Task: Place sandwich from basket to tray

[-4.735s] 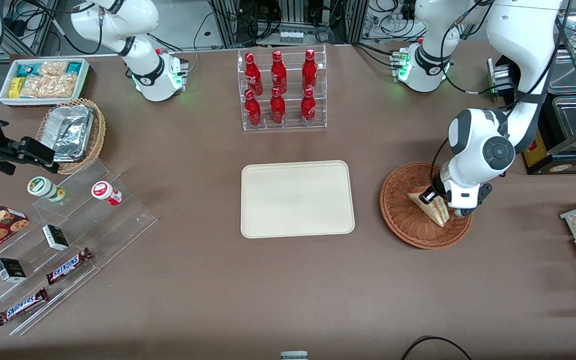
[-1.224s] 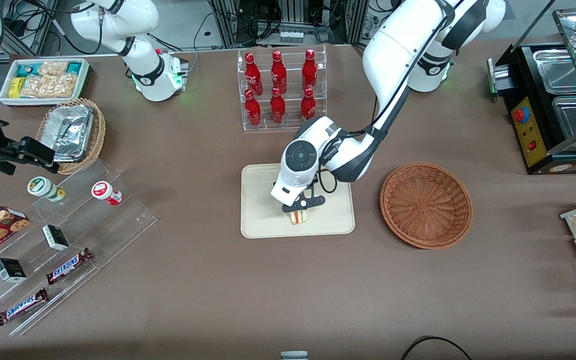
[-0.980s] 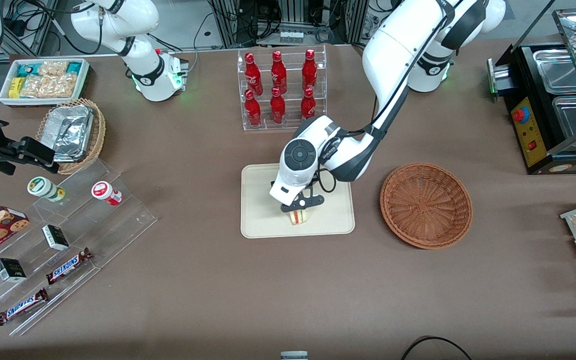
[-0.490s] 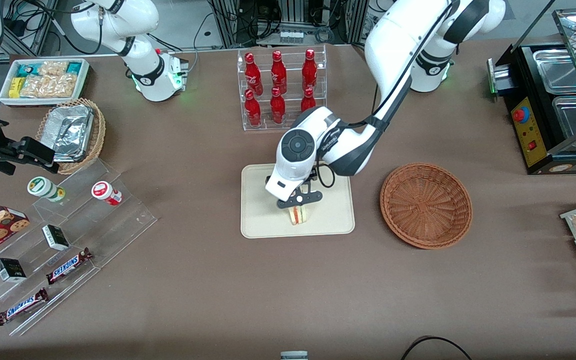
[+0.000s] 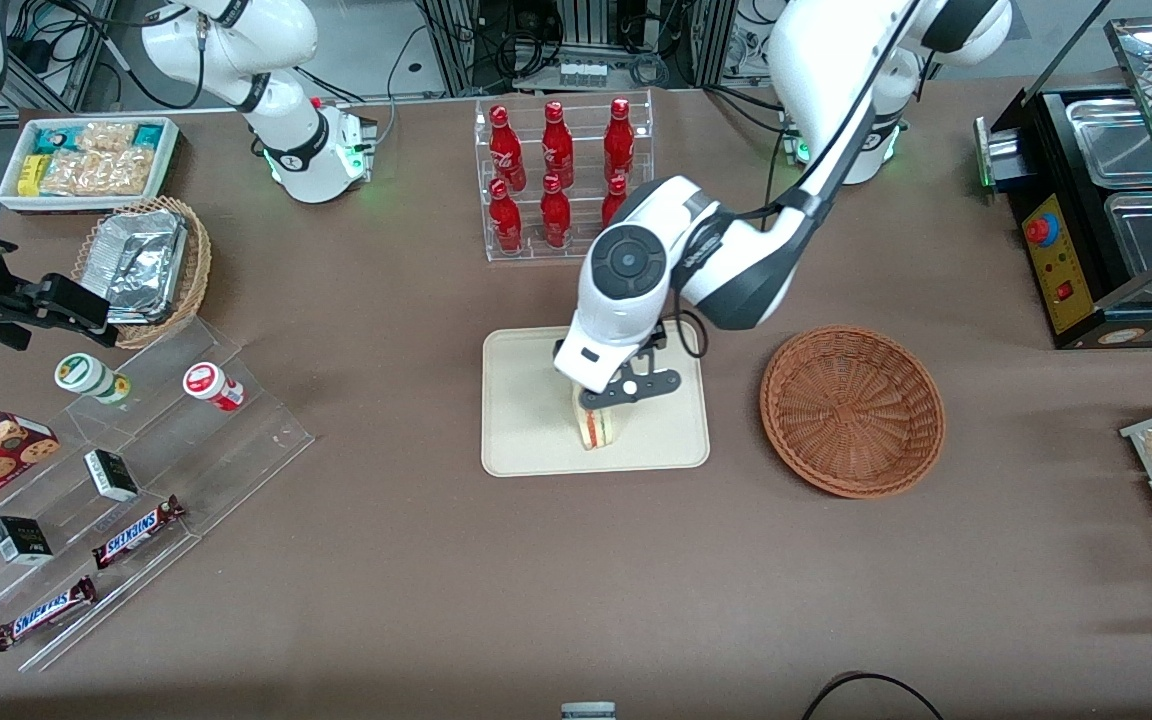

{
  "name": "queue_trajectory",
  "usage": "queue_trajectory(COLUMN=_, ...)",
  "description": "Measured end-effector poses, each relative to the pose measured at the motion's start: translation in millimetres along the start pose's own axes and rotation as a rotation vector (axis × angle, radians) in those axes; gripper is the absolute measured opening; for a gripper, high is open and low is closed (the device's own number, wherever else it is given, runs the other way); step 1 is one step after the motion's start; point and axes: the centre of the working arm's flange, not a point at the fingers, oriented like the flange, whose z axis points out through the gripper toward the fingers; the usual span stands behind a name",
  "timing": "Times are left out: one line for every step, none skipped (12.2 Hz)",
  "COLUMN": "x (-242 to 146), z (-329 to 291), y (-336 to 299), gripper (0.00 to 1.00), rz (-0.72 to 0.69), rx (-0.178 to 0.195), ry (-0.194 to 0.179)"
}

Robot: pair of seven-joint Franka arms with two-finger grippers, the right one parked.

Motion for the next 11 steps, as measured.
queue_trajectory(x=6, z=-14, y=-12, gripper=1.00, rz=0.013, rx=0.010, ry=-0.005)
queue_trajectory(x=11, z=-26, y=-24, gripper=1.00, rz=0.035, rx=0.023, ry=-0.013)
queue_trajectory(x=17, z=-37, y=-39, gripper=1.00, rz=0.058, rx=0.039, ry=-0.024)
queue_trajectory(x=26, z=-47, y=-55, gripper=1.00, rz=0.077, rx=0.056, ry=-0.040)
queue_trajectory(x=36, z=-54, y=-73, gripper=1.00, rz=0.095, rx=0.075, ry=-0.053)
queue_trajectory(x=46, z=-61, y=-90, gripper=1.00, rz=0.108, rx=0.097, ry=-0.061)
queue_trajectory(x=55, z=-67, y=-107, gripper=1.00, rz=0.105, rx=0.118, ry=-0.069)
queue_trajectory(x=63, z=-73, y=-122, gripper=1.00, rz=0.094, rx=0.127, ry=-0.075)
queue_trajectory(x=69, z=-78, y=-135, gripper=1.00, rz=0.096, rx=0.133, ry=-0.081)
queue_trajectory(x=72, z=-80, y=-145, gripper=1.00, rz=0.116, rx=0.148, ry=-0.091)
queue_trajectory(x=78, z=-80, y=-158, gripper=1.00, rz=0.144, rx=0.160, ry=-0.098)
